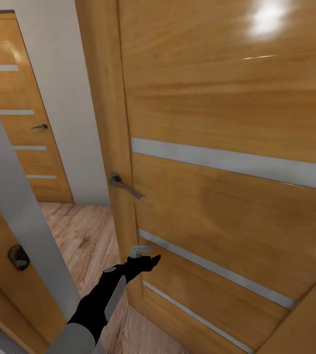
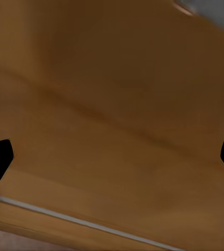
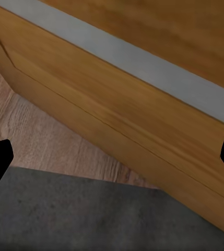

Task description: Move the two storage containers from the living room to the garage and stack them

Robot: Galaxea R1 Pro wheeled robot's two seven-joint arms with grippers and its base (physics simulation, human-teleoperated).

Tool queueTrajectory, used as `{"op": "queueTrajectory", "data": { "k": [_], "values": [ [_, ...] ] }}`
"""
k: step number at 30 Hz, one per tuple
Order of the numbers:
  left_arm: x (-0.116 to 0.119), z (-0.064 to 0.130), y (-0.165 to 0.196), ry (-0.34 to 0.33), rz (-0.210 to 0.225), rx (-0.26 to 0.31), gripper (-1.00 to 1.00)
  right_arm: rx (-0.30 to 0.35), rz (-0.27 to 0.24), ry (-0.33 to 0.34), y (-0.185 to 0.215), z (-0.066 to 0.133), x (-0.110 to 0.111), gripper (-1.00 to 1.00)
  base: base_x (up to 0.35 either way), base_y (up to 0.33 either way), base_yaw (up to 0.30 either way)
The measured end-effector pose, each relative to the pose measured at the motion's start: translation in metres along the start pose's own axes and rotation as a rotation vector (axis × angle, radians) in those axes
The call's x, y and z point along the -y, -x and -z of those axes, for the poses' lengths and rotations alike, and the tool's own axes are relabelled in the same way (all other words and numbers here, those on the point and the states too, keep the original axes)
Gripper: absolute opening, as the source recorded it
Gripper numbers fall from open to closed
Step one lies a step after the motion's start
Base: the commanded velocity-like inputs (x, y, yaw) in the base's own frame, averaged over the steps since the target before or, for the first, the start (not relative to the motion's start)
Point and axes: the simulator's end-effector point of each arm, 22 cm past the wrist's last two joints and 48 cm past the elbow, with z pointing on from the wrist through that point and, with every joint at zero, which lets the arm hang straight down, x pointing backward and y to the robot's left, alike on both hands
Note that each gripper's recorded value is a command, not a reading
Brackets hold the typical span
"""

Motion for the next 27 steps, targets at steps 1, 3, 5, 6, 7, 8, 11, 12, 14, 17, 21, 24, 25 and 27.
{"op": "queueTrajectory", "data": {
  "k": [1, 3, 5, 6, 7, 8, 11, 12, 14, 17, 21, 24, 25, 27],
  "values": [
    [0.000, 0.000, 0.000, 0.000, 0.000, 0.000, 1.00, -0.001, 0.000, 0.000, -0.001, 0.000, 0.000, 1.00, 0.001, 0.000, 0.075],
    [-0.001, -0.001, -0.001, 0.001, 0.001, 0.002, 1.00, -0.004, 0.000, 0.000, -0.002, 0.000, 0.000, 1.00, 0.000, 0.000, 0.077],
    [-0.002, -0.002, -0.001, 0.002, 0.001, 0.005, 1.00, -0.008, -0.001, 0.000, -0.003, 0.000, 0.000, 1.00, 0.000, 0.000, 0.079],
    [-0.002, -0.002, -0.002, 0.002, 0.001, 0.005, 1.00, -0.009, -0.001, 0.000, -0.004, 0.000, 0.000, 1.00, 0.000, 0.000, 0.080],
    [-0.002, -0.003, -0.002, 0.002, 0.002, 0.005, 1.00, -0.011, -0.001, 0.001, -0.005, 0.000, 0.000, 1.00, 0.000, 0.000, 0.081],
    [-0.003, -0.003, -0.003, 0.002, 0.002, 0.004, 1.00, -0.012, -0.001, 0.001, -0.005, 0.000, 0.000, 1.00, 0.000, 0.000, 0.080],
    [-0.003, -0.004, -0.004, 0.002, 0.003, 0.003, 1.00, -0.016, -0.001, 0.001, -0.007, 0.000, 0.000, 1.00, 0.000, 0.000, 0.054],
    [-0.003, -0.004, -0.005, 0.001, 0.003, 0.002, 1.00, -0.017, -0.001, 0.001, -0.007, 0.001, 0.000, 1.00, 0.000, 0.000, 0.032],
    [-0.001, -0.004, -0.003, -0.005, 0.000, 0.006, 1.00, -0.017, -0.001, 0.001, -0.008, 0.000, 0.000, 1.00, 0.000, 0.000, 0.018],
    [0.012, -0.005, -0.003, -0.046, -0.014, 0.004, 1.00, -0.018, -0.002, 0.001, -0.008, 0.001, 0.000, 1.00, 0.000, 0.000, 0.011],
    [0.052, -0.002, -0.004, -0.189, -0.053, -0.001, 1.00, -0.019, -0.001, 0.001, -0.008, 0.001, 0.000, 1.00, 0.000, 0.000, 0.003],
    [0.064, 0.000, -0.001, -0.232, -0.065, 0.004, 1.00, -0.019, -0.001, 0.001, -0.008, 0.001, 0.000, 1.00, 0.000, 0.000, 0.001],
    [0.067, 0.000, 0.000, -0.239, -0.068, 0.007, 1.00, -0.019, -0.001, 0.001, -0.008, 0.000, 0.000, 1.00, 0.000, 0.000, 0.000],
    [0.070, 0.001, 0.002, -0.251, -0.073, 0.011, 1.00, -0.019, -0.001, 0.001, -0.008, 0.001, 0.000, 1.00, 0.000, 0.000, 0.000]
  ]
}}
